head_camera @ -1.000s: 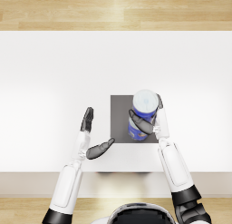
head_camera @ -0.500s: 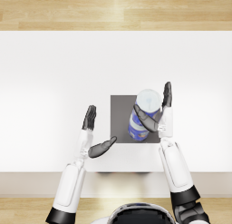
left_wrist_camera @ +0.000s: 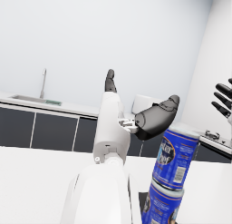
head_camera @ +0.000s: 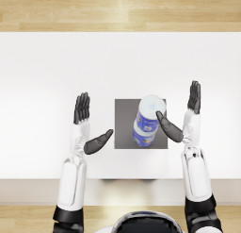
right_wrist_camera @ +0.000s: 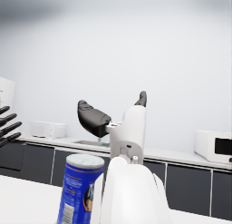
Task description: Pick up the blue can on the left and place it in the middle, then pick up the blue can on the right and place it on top of the can in the middle
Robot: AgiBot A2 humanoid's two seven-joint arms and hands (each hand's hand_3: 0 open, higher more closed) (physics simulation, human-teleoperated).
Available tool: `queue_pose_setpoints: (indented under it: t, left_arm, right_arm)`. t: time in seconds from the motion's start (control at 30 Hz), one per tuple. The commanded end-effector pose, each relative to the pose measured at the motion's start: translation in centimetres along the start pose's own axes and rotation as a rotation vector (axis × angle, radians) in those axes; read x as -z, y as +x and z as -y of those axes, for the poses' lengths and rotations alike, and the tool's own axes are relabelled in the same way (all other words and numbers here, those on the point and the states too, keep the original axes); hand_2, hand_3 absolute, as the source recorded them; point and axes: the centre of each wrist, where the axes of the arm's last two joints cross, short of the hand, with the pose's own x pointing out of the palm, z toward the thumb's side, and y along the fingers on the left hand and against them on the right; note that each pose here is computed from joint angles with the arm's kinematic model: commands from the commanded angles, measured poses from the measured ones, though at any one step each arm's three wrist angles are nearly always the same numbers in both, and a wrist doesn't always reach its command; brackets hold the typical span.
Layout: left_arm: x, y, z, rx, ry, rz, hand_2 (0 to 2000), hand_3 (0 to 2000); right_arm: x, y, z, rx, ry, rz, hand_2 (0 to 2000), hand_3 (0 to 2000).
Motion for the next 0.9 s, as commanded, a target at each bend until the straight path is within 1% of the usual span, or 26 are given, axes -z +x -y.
queue_pose_setpoints:
  t: [0.03,0.1,0.17,0.23,0.3,0.37,0.4,0.57,0.9]
  left_arm:
    - [-4.0,-2.0,-1.9,-0.066,0.163,-0.031,0,0]
    - [-5.0,-3.0,-2.0,-0.098,0.196,-0.045,0,0]
    - [-5.1,-4.0,-1.8,-0.139,0.202,-0.049,0,0]
    - [-5.1,-4.6,-1.4,-0.166,0.201,-0.051,0,0]
    - [-4.7,-5.2,-0.8,-0.195,0.187,-0.049,0,0]
    - [-4.3,-5.3,-0.5,-0.204,0.168,-0.045,0,0]
    - [-4.2,-4.8,-0.7,-0.185,0.166,-0.043,0,0]
    - [-3.9,-5.2,-0.3,-0.206,0.156,-0.042,0,0]
    - [-3.9,-5.3,-0.3,-0.21,0.154,-0.041,0,0]
  right_arm:
    - [-1.7,-3.9,0.4,0.082,-0.079,-0.003,0,0]
    - [-1.6,-5.2,0.2,0.045,-0.168,-0.028,0,0]
    - [-1.3,-6.4,0.0,0.048,-0.223,-0.041,0,0]
    - [-0.9,-7.3,-0.4,0.059,-0.243,-0.047,0,0]
    - [-0.2,-8.1,-0.9,0.079,-0.231,-0.05,0,0]
    - [0.5,-8.1,-1.1,0.075,-0.213,-0.05,0,0]
    - [0.2,-7.5,-0.9,0.049,-0.23,-0.049,0,0]
    - [0.8,-8.0,-1.2,0.066,-0.211,-0.05,0,0]
    - [0.9,-8.2,-1.3,0.07,-0.207,-0.05,0,0]
